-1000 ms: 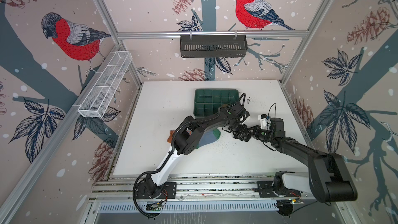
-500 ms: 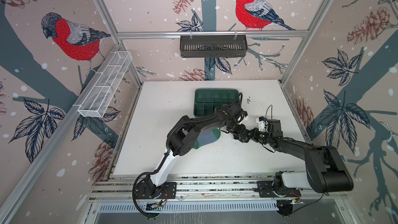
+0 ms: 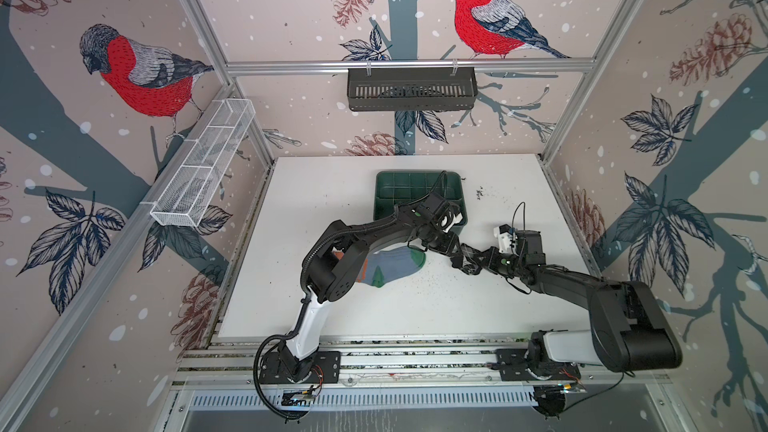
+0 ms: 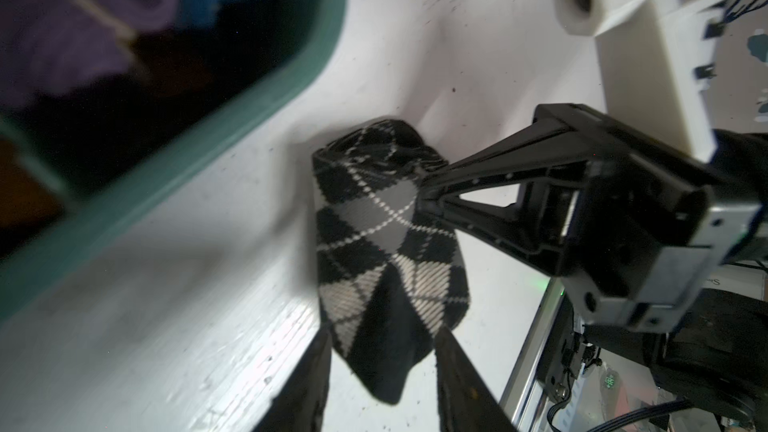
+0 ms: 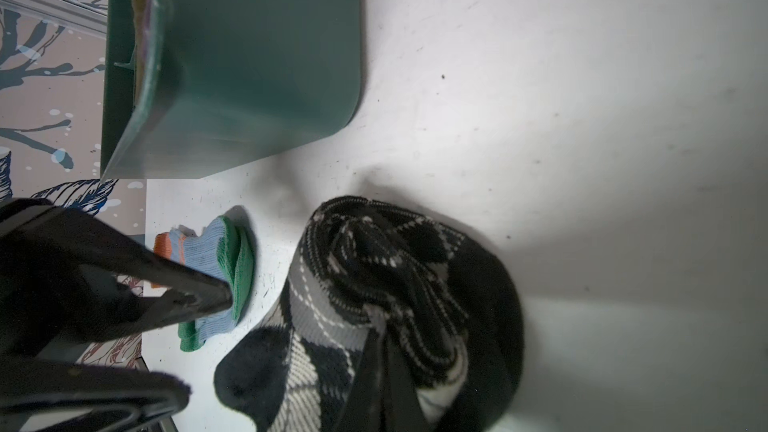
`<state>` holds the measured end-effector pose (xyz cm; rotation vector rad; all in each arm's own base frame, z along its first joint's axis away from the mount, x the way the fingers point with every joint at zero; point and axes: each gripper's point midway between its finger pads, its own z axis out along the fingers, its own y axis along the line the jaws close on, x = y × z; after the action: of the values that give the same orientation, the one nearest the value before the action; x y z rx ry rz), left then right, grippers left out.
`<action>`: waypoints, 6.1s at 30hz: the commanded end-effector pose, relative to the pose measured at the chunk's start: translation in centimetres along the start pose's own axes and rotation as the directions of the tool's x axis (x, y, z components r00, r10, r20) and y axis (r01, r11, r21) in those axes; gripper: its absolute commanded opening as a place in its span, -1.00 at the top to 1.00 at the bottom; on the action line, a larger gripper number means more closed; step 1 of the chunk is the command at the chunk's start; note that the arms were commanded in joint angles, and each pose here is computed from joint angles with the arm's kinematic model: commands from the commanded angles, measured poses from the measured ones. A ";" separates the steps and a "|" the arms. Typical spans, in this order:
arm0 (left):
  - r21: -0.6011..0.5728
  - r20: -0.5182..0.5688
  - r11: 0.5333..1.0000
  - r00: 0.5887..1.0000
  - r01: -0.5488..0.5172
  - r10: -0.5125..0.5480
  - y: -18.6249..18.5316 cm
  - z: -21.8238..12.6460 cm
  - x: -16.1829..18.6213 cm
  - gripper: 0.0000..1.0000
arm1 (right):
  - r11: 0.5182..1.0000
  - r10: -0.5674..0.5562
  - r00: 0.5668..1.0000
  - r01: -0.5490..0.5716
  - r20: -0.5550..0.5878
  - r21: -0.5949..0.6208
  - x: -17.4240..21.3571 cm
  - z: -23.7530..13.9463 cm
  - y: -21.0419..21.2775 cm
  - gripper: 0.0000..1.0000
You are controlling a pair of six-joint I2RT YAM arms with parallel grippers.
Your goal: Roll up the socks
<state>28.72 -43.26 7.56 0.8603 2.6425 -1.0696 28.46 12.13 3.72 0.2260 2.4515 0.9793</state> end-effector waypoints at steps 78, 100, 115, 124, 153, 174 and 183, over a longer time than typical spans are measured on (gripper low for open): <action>0.196 -0.046 0.977 0.996 0.083 -0.075 2.0 1.2 9.0 -0.02 | 0.966 -0.137 0.918 0.208 -0.373 0.157 12.0 1.9 0.3 0.92; 0.171 0.012 0.981 0.996 0.089 -0.092 1.9 0.2 7.3 1.00 | 0.971 -0.152 0.930 0.204 -0.335 0.125 11.1 2.0 1.3 0.90; 0.019 0.050 1.000 0.999 0.013 -0.014 0.5 -4.6 4.3 1.00 | 0.969 -0.245 0.969 0.245 -0.022 0.032 0.4 -3.7 7.4 0.71; -0.003 0.245 0.998 0.967 -0.069 0.067 -1.2 -12.0 -2.4 1.00 | 0.959 -0.281 0.958 0.282 0.056 -0.011 -3.1 -4.6 9.8 0.73; 0.022 0.275 0.999 0.961 0.039 -0.044 8.4 -12.9 -9.3 1.00 | 0.958 -0.280 0.959 0.282 0.053 -0.054 -3.7 -3.4 10.4 0.76; -0.255 0.131 0.956 0.984 0.148 -0.117 13.9 -10.4 -7.1 1.00 | 0.959 -0.273 0.960 0.277 0.058 -0.054 -3.7 -3.2 10.0 0.77; -0.436 0.053 0.893 0.993 0.114 -0.101 14.4 -8.8 -7.8 1.00 | 0.956 -0.280 0.957 0.285 0.081 -0.063 -4.5 -3.2 10.5 0.77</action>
<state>44.27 -33.52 9.15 0.5819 2.7073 -0.6127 29.92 16.18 13.59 -0.0994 2.3393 0.9053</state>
